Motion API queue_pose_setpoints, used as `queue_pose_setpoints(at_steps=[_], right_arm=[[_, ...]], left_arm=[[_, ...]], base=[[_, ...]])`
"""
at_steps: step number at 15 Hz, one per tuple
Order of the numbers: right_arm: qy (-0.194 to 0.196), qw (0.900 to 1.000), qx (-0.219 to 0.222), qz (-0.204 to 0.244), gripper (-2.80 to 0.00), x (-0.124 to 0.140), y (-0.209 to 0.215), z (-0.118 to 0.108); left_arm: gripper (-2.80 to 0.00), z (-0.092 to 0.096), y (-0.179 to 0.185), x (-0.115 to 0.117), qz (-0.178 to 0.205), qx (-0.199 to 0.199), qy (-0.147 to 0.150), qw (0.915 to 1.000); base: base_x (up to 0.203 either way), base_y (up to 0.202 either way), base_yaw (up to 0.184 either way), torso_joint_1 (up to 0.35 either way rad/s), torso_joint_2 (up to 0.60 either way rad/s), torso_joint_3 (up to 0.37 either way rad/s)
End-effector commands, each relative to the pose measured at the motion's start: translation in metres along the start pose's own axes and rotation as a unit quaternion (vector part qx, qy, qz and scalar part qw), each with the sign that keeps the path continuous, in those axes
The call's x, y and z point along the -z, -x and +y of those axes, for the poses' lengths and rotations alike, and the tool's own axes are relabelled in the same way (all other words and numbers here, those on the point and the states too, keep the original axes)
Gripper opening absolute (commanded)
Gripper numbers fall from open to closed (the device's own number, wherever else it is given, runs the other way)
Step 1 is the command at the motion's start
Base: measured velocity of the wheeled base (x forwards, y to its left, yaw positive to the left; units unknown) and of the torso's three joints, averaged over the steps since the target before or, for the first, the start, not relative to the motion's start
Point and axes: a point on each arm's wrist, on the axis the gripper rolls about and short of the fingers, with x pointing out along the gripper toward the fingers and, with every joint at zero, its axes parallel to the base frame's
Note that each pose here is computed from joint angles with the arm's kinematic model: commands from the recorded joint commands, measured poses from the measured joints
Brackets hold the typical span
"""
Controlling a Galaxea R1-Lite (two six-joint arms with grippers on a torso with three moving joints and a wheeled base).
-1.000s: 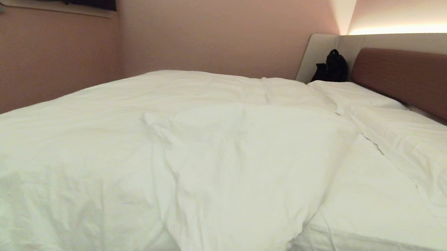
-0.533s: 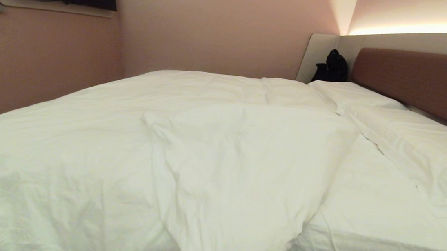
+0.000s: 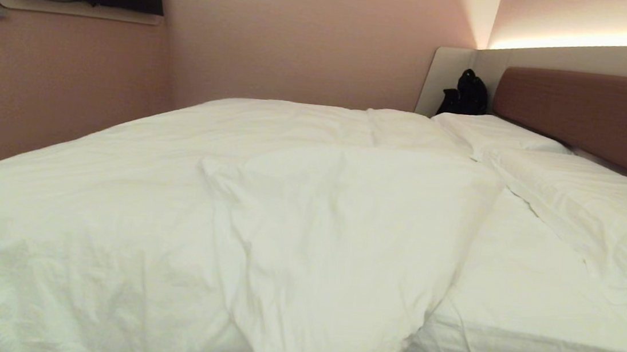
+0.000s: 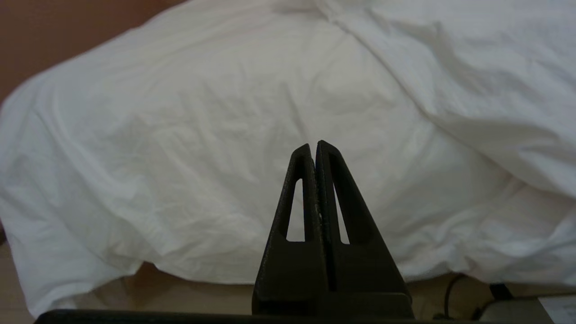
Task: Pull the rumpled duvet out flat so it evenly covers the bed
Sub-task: Flatten the corners of the folded blanket
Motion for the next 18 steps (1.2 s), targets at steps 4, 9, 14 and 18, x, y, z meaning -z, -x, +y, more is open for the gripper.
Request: queue_pose_setpoints(at_steps=[4, 9, 14, 18], right_arm=[[0.0, 1.0, 0.0, 0.0, -2.8, 0.0, 0.0, 0.0], [0.0, 1.0, 0.0, 0.0, -2.8, 0.0, 0.0, 0.0], [0.0, 1.0, 0.0, 0.0, -2.8, 0.0, 0.0, 0.0], [0.0, 1.0, 0.0, 0.0, -2.8, 0.0, 0.0, 0.0]], left_arm=[[-2.8, -0.0001, 0.0002, 0.0012, 0.007, -0.001, 0.027, 0.9996], [-2.8, 0.0002, 0.0002, 0.0013, 0.008, -0.009, 0.054, 0.9985], [-2.8, 0.0002, 0.0002, 0.0013, 0.008, -0.009, 0.054, 0.9985], [-2.8, 0.0002, 0.0003, 0.001, 0.007, -0.009, 0.054, 0.9985]], base=[[0.0, 0.0, 0.0, 0.0, 0.0, 0.0], [0.0, 0.0, 0.0, 0.0, 0.0, 0.0], [0.0, 0.0, 0.0, 0.0, 0.0, 0.0], [0.0, 0.0, 0.0, 0.0, 0.0, 0.0]])
